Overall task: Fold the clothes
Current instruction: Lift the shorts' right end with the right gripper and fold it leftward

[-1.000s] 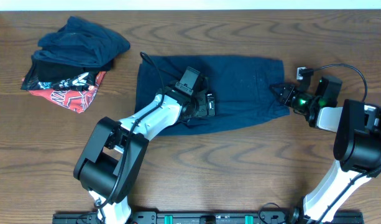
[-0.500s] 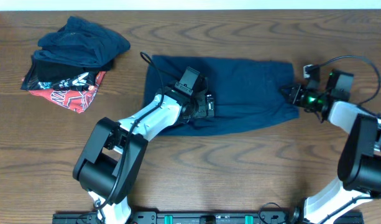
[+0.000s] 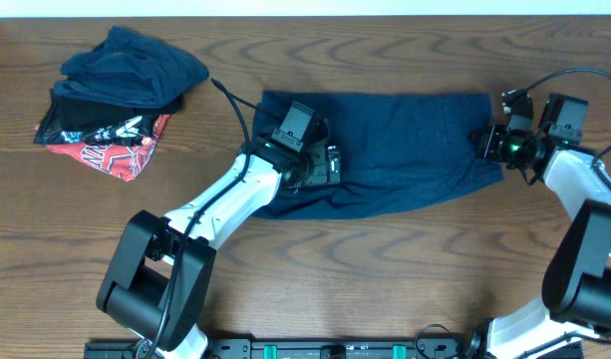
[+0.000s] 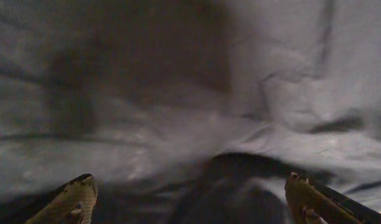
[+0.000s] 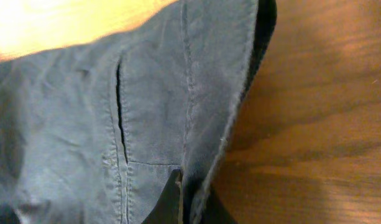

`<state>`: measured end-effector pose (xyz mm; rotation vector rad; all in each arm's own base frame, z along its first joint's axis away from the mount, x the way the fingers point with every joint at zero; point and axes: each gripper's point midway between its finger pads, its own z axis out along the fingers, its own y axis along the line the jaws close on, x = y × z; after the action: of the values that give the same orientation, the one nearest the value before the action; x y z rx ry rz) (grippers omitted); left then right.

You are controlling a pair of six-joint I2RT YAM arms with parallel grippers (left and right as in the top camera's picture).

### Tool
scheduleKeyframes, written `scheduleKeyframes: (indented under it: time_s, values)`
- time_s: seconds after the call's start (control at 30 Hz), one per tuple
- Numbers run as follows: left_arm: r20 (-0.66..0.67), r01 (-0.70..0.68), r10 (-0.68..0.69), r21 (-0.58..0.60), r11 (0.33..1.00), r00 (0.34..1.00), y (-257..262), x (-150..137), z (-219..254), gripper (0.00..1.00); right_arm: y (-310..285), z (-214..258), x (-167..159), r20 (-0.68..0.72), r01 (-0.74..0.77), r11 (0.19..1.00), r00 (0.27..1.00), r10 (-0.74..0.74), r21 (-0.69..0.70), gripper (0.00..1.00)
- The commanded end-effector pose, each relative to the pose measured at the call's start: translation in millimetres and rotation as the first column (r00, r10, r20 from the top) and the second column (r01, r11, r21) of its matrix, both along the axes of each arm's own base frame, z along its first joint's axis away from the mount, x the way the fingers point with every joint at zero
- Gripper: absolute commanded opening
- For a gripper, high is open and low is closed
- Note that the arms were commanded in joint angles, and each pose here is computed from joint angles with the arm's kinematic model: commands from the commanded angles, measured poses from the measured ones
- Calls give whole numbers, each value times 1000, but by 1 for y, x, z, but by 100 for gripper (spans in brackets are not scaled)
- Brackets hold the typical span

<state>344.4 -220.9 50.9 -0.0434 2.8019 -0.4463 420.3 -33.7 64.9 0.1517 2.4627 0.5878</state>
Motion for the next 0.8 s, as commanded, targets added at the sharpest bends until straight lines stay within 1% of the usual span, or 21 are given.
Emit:
scheduleKeyframes:
  time_s: [0.0, 0.03, 0.13, 0.3, 0.47, 0.7, 0.77]
  values:
    - [-4, -99, 100, 115, 988, 995, 34, 2, -6, 98, -7, 56, 15, 128, -15, 996, 991, 26, -91, 1]
    - [-18, -137, 141, 141, 980, 990, 45, 1, -8, 98, -12, 65, 15, 132, 6, 993, 991, 11, -121, 1]
    - [-50, -179, 190, 166, 970, 981, 66, 0, -11, 98, -30, 92, 13, 141, 82, 971, 989, -51, -223, 1]
    - [-77, -199, 211, 139, 970, 974, 72, 1, -11, 98, -22, 128, 8, 164, 45, 962, 986, 0, -271, 1]
    - [-83, -195, 208, 137, 971, 975, 71, 0, -12, 98, 35, 133, 7, 137, -93, 954, 981, 136, -286, 1]
    - [-113, -191, 210, 157, 969, 971, 75, -9, -16, 98, 117, 117, 7, 89, -173, 916, 972, 218, -361, 1]
    - [-123, -189, 211, 164, 968, 970, 76, -11, -16, 98, 132, 106, 6, 62, -171, 906, 976, 211, -388, 1]
